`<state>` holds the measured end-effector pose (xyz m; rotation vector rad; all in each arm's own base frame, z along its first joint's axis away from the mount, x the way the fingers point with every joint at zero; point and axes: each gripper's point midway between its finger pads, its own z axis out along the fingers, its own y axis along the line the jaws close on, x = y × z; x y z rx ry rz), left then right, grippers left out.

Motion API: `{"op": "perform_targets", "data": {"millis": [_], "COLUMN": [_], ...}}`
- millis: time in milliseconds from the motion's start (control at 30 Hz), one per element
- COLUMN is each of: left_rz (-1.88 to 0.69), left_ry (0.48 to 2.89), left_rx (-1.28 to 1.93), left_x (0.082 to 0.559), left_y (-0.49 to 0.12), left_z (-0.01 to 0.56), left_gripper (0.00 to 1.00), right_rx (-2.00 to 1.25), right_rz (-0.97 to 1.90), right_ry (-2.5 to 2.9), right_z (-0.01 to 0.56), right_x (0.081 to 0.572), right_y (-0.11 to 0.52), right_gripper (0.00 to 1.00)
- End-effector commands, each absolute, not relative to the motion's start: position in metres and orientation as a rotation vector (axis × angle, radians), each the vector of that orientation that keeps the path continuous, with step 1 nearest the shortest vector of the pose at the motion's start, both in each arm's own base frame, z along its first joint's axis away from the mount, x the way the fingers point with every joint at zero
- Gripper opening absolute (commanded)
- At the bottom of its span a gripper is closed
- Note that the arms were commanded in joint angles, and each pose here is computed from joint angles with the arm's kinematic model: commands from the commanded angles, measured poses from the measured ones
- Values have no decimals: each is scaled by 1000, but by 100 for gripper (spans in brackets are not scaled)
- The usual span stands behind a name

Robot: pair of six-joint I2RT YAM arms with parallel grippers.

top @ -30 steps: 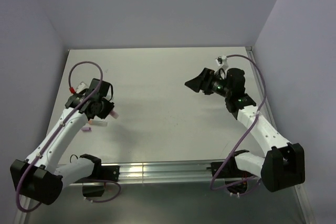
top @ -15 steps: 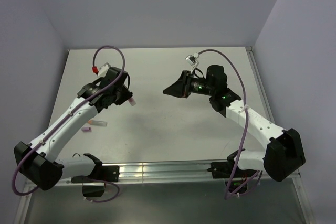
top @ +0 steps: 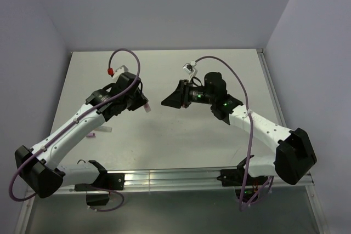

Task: Insert the pens into the pen caps

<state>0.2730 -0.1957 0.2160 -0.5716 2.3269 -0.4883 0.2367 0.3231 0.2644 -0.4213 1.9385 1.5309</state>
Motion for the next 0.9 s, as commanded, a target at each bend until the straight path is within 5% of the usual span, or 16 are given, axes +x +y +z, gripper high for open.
{"op": "perform_targets", "data": {"millis": [0, 467, 867], "left_rz": [-574, -636, -671], "left_ry": [2276, 2284, 2306], "left_rx": [-520, -447, -427], "left_x": [281, 277, 271], "left_y": [-214, -241, -257], "left_z": [239, 249, 245], "left_gripper": [0, 0, 0], "right_rx": [-474, -505, -492], "right_rz": [1494, 1411, 1391], "right_ry": [1892, 1971, 1976], "right_z": [274, 241, 237], "right_x": [238, 240, 243], "right_y": [336, 353, 359], "right_gripper": [50, 58, 54]}}
